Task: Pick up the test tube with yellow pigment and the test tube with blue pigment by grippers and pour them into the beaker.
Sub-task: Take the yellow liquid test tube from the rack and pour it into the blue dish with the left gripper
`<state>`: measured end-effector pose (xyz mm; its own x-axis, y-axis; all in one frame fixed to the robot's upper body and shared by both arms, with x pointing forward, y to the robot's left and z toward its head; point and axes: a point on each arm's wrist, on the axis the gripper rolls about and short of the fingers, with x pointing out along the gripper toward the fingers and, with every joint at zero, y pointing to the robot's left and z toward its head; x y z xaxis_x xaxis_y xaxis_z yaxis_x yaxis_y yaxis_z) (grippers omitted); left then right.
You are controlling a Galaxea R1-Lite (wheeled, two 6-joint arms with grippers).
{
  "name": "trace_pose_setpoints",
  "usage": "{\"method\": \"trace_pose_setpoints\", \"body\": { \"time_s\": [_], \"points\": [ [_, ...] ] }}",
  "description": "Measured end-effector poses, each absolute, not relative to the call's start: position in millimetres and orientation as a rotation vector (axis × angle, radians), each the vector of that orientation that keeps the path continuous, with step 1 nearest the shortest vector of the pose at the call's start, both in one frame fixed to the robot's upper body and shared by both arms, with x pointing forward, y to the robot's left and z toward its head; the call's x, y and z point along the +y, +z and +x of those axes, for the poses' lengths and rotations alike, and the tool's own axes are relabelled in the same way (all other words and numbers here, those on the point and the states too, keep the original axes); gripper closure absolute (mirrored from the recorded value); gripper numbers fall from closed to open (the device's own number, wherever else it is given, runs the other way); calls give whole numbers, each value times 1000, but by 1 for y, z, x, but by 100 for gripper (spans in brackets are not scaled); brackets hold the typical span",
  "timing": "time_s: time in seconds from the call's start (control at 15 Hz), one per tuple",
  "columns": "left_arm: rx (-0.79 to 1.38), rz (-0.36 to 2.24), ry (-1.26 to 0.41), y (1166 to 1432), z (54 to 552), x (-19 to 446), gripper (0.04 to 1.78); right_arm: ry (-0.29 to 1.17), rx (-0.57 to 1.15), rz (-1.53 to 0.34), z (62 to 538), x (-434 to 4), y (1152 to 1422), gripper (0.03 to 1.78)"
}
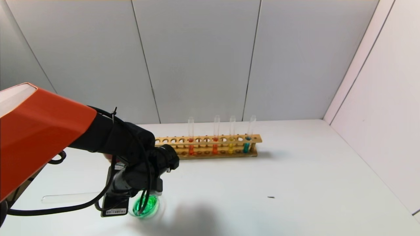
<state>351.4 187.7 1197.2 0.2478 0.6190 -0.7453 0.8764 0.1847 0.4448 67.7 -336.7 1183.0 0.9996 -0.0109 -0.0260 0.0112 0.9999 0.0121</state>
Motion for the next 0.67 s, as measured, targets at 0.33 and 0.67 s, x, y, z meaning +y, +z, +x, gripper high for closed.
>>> {"method": "trace_pose_setpoints", "body": {
  "time_s": [0.33,0.67],
  "points": [
    [1440,1553,-348,1199,346,175,150,-11,26,12,68,-337,1183,11],
    [1458,1576,-359,1190,347,168,150,-11,26,12,68,-337,1183,11]
  ]
}}
